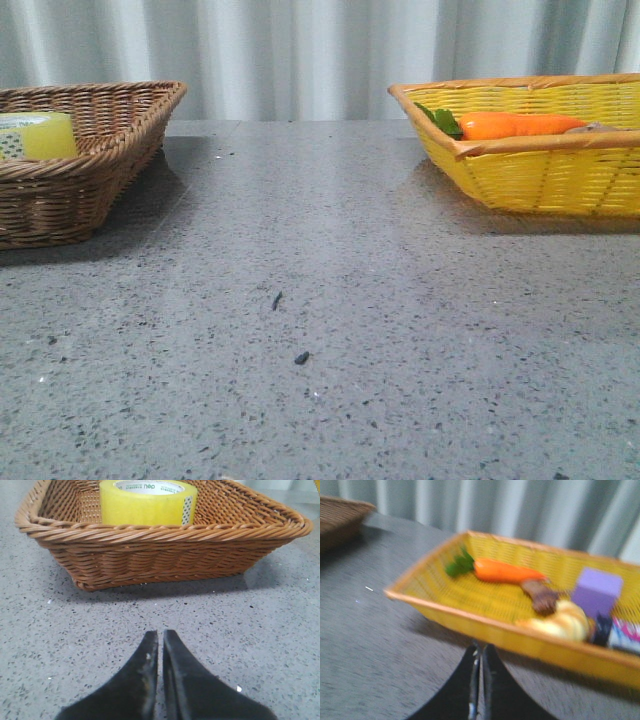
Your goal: Transfer tape with both arms
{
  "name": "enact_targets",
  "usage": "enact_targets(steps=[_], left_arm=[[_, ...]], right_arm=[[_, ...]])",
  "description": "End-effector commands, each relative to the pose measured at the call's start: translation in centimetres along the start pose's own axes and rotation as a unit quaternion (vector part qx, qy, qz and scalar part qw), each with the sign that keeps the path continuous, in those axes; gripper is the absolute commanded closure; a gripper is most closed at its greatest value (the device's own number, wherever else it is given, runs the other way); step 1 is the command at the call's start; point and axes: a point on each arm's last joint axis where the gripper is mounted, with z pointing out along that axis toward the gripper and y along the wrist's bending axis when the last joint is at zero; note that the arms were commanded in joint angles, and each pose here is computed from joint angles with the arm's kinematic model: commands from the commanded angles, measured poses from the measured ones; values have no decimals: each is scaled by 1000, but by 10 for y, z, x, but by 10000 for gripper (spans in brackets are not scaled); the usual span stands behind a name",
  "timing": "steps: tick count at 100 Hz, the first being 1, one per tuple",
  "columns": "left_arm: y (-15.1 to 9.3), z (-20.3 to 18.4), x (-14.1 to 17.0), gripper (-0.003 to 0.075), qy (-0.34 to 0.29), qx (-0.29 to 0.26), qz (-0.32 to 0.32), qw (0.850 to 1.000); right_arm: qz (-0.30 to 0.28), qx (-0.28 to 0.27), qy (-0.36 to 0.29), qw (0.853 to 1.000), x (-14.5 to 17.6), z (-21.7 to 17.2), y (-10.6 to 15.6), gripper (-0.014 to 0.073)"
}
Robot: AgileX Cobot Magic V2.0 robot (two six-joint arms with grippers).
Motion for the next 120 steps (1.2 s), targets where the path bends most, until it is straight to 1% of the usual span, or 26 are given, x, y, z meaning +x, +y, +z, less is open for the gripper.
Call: enact_targets(steps=[1, 9, 20, 30, 40, 55, 61, 120], left_arm=[[0, -1, -2, 741, -30, 0, -6, 1000], [0, -1, -2, 741, -30, 0, -6, 1000], [0, -1, -2, 741, -30, 0, -6, 1000], [0, -1, -2, 741, -30, 0, -6, 1000], [0, -1, -2, 741, -30, 0, -6, 1000], [0, -1, -2, 741, -30, 0, -6, 1000], [0, -1, -2, 741, -30, 0, -6, 1000], [0, -1, -2, 741, -30, 0, -6, 1000]], right_arm=[[22, 40, -43, 998, 7, 11, -1, 636], [61, 68, -30, 995, 34, 23, -1, 636], [73, 102, -12, 992, 61, 30, -2, 636], [76, 108, 13, 991, 83, 32, 1, 636], [77, 108, 20, 991, 97, 32, 3, 636], [78, 107, 53, 990, 106, 27, 5, 636], [76, 109, 39, 990, 105, 25, 5, 636], [76, 109, 37, 990, 104, 25, 5, 636]])
